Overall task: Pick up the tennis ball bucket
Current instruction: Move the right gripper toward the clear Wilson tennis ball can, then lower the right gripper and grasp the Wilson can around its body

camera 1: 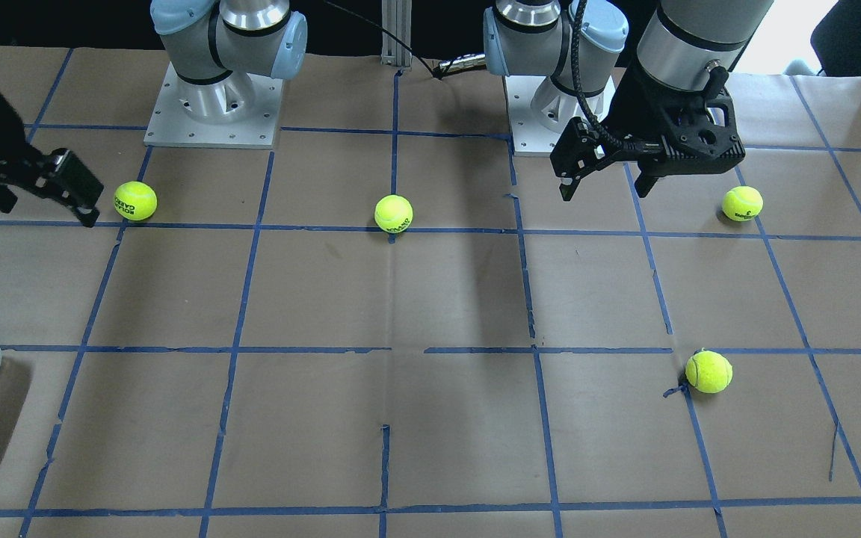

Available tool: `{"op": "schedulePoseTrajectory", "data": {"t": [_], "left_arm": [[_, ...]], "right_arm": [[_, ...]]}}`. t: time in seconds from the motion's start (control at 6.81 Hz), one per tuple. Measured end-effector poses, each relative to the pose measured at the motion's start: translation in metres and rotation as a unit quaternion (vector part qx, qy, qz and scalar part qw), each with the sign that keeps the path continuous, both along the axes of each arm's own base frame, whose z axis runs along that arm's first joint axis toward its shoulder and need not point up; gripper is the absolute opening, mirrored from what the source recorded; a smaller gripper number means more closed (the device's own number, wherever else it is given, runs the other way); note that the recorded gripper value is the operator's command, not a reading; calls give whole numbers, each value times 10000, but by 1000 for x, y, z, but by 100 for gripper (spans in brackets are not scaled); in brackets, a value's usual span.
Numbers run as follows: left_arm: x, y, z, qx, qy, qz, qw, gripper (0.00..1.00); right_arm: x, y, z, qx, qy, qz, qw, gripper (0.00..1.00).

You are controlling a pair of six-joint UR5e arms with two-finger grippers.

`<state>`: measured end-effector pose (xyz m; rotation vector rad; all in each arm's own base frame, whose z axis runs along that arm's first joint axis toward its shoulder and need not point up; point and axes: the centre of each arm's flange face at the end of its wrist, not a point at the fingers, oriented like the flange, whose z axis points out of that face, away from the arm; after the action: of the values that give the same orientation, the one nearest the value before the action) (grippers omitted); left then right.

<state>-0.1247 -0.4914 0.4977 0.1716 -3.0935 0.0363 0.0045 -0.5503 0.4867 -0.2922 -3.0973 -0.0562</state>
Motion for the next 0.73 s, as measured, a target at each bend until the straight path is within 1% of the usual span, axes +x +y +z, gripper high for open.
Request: {"op": "schedulePoseTrajectory", "data": {"t": [0.15, 0.29, 0.44, 0.59, 0.73], "left_arm": [[0, 0, 0, -2, 0, 0, 10000, 100], [0, 0, 0, -5, -1, 0, 10000, 100], [0, 0, 0, -7, -4, 0, 10000, 100], [0, 0, 0, -8, -2, 0, 10000, 100], [0, 0, 0, -7, -2, 0, 10000, 100]], "right_arm": [[-31, -37, -20, 42, 29, -113, 9999, 100], [-68, -72, -39, -19, 128, -142, 9998, 100], [-113, -94, -58, -44, 285, -205, 9994, 100], [-164, -105, -77, -75, 401, -200, 9990, 100], [-211, -113, -99, -140, 486, -74, 9987, 100]]}}
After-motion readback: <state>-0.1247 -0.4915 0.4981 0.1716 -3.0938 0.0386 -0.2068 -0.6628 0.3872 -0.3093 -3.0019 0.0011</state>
